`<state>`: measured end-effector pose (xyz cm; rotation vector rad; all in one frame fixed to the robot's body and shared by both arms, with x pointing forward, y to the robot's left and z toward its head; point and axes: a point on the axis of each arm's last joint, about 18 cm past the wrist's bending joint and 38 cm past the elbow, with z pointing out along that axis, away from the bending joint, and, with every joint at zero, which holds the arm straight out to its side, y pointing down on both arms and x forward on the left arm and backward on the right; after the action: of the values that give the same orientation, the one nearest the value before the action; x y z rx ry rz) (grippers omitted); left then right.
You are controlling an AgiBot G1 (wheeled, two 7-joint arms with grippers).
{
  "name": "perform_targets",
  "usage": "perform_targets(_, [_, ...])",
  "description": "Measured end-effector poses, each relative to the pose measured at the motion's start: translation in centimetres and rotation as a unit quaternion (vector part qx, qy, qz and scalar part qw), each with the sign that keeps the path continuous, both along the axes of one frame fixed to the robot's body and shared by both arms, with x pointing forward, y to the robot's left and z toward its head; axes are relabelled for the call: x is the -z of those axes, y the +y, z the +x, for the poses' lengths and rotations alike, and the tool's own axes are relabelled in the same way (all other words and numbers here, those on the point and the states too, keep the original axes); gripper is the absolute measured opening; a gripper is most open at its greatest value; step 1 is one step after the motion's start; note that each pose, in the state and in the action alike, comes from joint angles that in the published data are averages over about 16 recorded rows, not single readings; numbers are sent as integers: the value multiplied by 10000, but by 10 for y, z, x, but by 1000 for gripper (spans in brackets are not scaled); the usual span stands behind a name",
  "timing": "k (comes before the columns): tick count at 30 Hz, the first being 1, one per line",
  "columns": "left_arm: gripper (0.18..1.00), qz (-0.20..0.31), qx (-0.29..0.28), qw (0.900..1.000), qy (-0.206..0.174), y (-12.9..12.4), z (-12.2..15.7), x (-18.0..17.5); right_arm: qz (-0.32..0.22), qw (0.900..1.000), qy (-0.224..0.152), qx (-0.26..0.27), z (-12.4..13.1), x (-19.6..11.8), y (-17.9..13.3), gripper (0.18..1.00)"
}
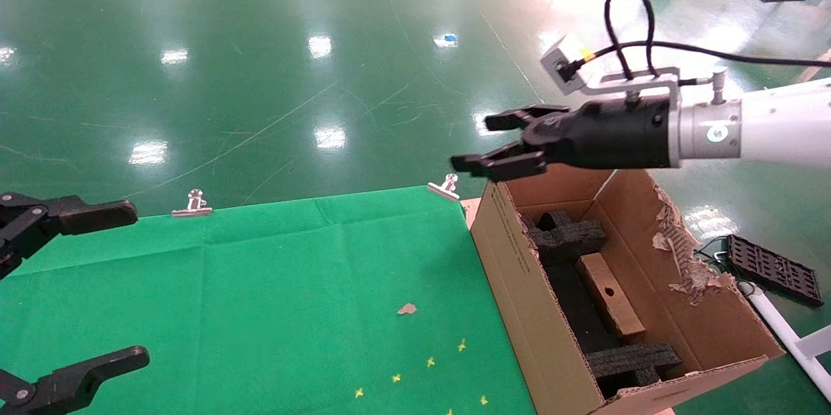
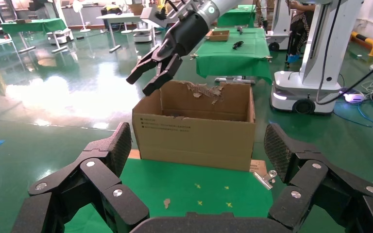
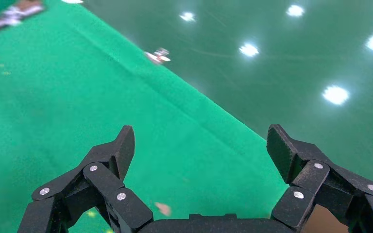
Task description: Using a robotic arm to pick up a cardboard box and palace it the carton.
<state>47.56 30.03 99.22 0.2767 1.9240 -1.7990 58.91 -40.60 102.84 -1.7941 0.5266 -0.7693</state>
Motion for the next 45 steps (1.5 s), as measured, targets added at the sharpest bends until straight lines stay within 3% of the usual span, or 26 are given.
perform_targets(12, [1001,0,0,10000,0,0,0,0,152,9903,-409,-1322,-28,15,55,1000])
perform_targets(27, [1001,0,0,10000,0,0,0,0,314,9573,-1133,-2640,-82,29,94,1000])
perform_targets(37, [1001,-1,-1,10000,0,0,0,0,352,9359,-1544,-3148,-114,36,104,1000])
perform_targets(45, [1001,-2,-2,10000,0,0,0,0,362,9311,-1630,-3244,-121,38,105,1000])
